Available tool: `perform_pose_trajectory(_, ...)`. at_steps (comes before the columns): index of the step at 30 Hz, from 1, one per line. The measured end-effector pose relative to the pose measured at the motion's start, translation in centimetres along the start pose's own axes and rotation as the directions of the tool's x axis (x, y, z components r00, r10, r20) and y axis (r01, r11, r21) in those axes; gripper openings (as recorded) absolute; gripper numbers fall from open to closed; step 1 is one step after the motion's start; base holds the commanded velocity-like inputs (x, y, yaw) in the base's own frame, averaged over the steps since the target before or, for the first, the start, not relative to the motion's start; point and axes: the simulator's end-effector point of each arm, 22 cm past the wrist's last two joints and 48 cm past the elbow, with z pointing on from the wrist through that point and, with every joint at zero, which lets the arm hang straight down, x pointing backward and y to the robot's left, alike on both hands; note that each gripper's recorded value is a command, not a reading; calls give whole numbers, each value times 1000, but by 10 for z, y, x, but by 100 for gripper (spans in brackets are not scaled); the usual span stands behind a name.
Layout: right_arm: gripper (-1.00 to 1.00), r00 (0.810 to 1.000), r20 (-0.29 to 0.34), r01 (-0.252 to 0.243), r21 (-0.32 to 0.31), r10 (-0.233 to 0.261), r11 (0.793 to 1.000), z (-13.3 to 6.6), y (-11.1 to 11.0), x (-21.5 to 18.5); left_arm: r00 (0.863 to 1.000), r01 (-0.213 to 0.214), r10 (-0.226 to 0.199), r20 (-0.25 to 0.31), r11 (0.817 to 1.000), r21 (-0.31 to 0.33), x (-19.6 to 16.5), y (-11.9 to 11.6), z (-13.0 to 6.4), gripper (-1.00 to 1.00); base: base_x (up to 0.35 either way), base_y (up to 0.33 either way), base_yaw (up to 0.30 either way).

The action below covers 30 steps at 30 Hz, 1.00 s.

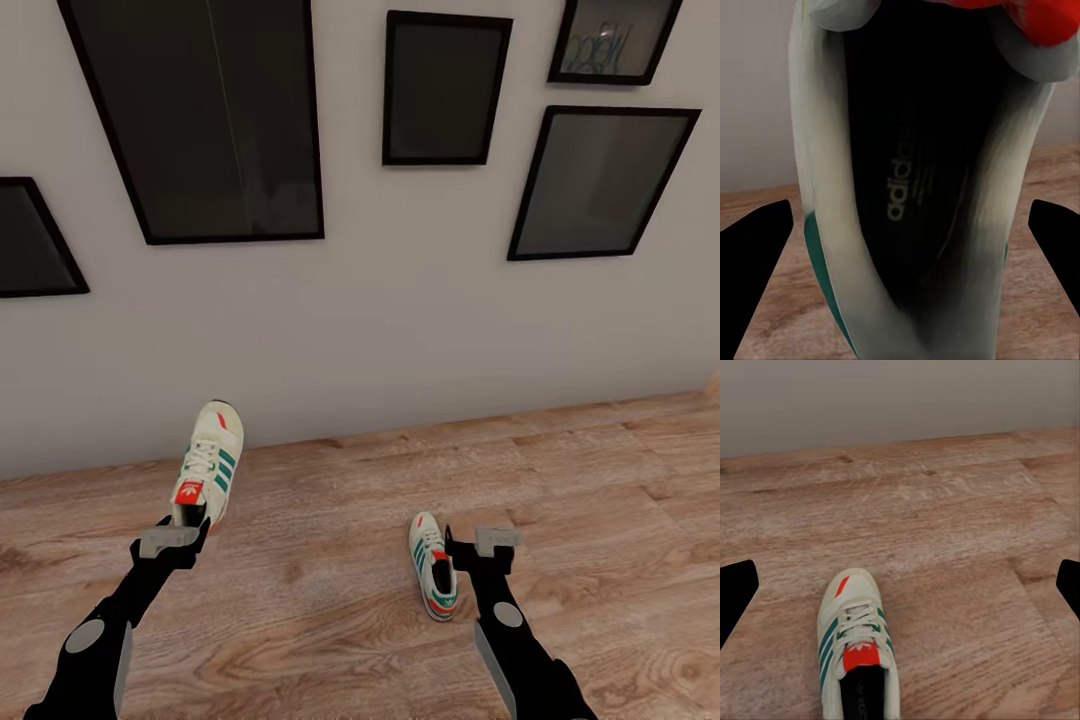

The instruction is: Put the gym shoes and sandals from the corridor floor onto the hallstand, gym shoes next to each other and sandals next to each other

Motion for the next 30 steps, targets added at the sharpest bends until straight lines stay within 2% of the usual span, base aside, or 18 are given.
perform_pose_trajectory(14, 100, 1000, -21, 5, 3, -5, 1000, 8, 0, 45, 1000, 1, -1, -24, 1000, 2, 45, -2, 2, -100, 0, 0, 0)
perform_pose_trajectory(30, 100, 994, -111, 20, -4, -20, 1000, 15, 3, 99, 993, 9, -9, -121, 1000, 2, 99, -5, 5, -100, 0, 0, 0)
